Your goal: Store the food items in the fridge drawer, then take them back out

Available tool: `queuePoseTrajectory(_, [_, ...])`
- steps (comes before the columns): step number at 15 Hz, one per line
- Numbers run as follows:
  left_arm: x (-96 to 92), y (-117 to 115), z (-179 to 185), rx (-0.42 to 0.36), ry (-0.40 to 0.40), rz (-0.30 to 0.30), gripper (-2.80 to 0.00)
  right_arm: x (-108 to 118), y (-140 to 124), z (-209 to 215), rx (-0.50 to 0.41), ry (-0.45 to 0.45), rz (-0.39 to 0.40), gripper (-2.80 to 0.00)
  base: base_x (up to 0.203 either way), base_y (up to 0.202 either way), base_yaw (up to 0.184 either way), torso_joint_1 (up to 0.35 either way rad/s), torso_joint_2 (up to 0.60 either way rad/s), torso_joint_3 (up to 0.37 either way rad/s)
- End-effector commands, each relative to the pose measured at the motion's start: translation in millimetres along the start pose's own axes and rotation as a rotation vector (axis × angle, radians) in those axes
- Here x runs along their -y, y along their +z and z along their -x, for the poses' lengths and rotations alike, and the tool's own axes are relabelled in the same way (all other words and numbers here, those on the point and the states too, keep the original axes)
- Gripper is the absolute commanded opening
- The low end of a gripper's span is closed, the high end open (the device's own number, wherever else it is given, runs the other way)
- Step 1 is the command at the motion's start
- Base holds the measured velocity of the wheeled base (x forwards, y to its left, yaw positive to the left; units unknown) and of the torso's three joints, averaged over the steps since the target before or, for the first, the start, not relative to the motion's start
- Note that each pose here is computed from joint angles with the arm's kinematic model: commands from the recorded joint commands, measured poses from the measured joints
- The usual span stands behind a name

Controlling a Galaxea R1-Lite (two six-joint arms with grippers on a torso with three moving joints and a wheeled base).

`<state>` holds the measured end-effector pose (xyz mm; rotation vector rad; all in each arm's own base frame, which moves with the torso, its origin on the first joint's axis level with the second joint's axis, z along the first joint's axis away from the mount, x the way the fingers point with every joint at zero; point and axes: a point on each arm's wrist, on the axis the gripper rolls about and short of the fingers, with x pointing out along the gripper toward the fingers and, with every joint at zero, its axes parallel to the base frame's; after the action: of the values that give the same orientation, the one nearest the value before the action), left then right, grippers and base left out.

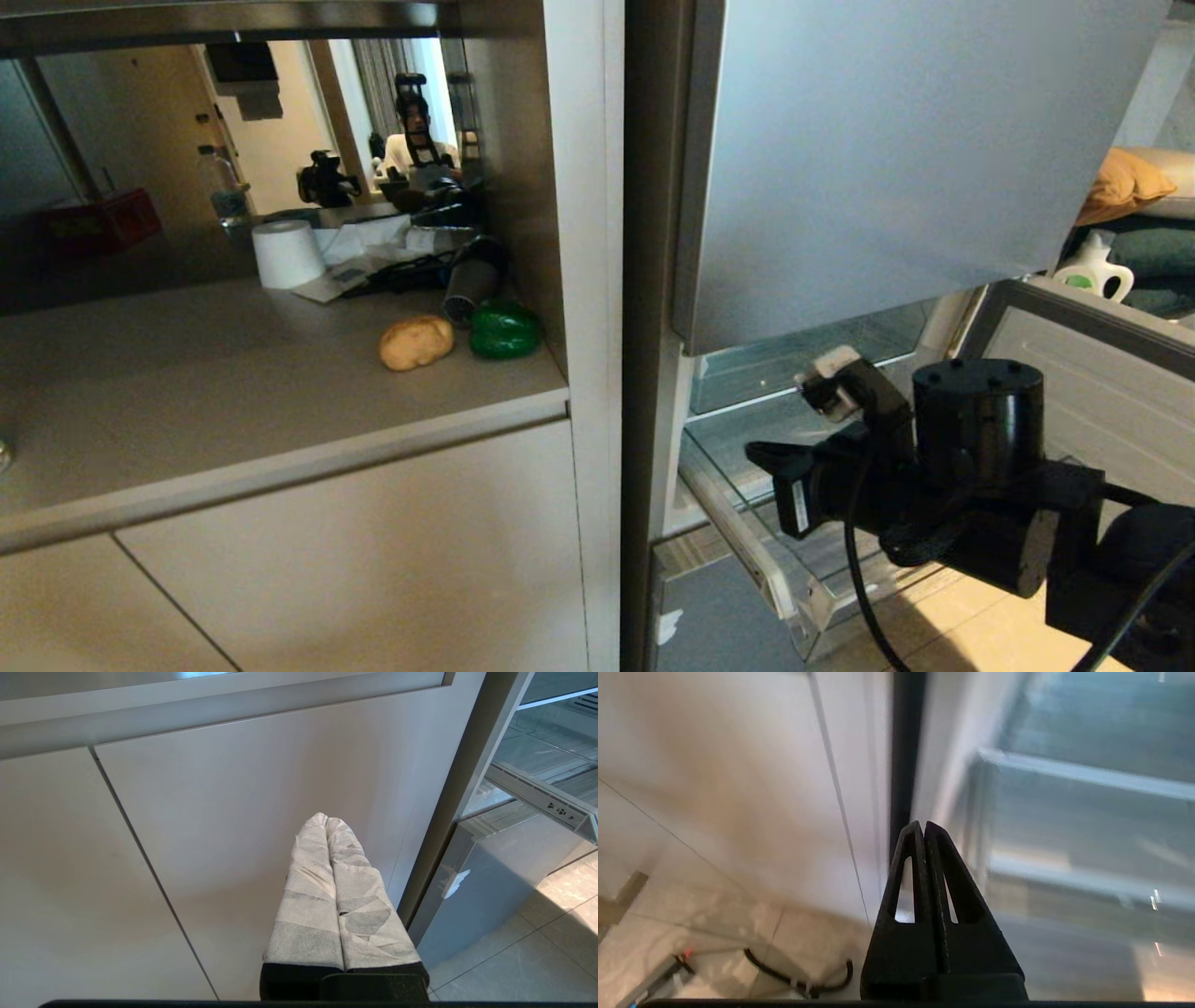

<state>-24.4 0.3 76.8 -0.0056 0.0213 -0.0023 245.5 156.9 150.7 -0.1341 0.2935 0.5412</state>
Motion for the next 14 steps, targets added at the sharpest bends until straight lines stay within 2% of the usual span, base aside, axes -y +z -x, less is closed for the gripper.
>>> queuePoseTrajectory(1, [0.0,0,0,-0.002,0.000,0.000,-2.80,-13,6,-12,0.019,0.032,0.012,-2.80,0.000,0.000,0.000,0.000,0.00,0.000])
queuePoseTrajectory(3, [0.0,0,0,-0.002,0.001,0.000,-2.80,-22,13,-9,0.049,0.019,0.016,-2.80,0.000,0.000,0.000,0.000,0.00,0.000])
queuePoseTrajectory(6, [0.0,0,0,-0.002,0.001,0.000,-2.80,-21,34,25,0.171,-0.039,0.000,-2.80,0.000,0.000,0.000,0.000,0.00,0.000])
queuePoseTrajectory(9, [0.0,0,0,-0.002,0.000,0.000,-2.80,-12,59,85,0.315,-0.134,-0.018,-2.80,0.000,0.000,0.000,0.000,0.00,0.000])
queuePoseTrajectory(11, [0.0,0,0,-0.002,-0.001,0.000,-2.80,-1,66,136,0.393,-0.184,-0.032,-2.80,0.000,0.000,0.000,0.000,0.00,0.000])
queuePoseTrajectory(13, [0.0,0,0,-0.002,-0.001,0.000,-2.80,16,60,182,0.458,-0.289,-0.048,-2.80,0.000,0.000,0.000,0.000,0.00,0.000])
queuePoseTrajectory(14, [0.0,0,0,-0.002,0.000,0.000,-2.80,26,53,206,0.498,-0.389,-0.058,-2.80,0.000,0.000,0.000,0.000,0.00,0.000])
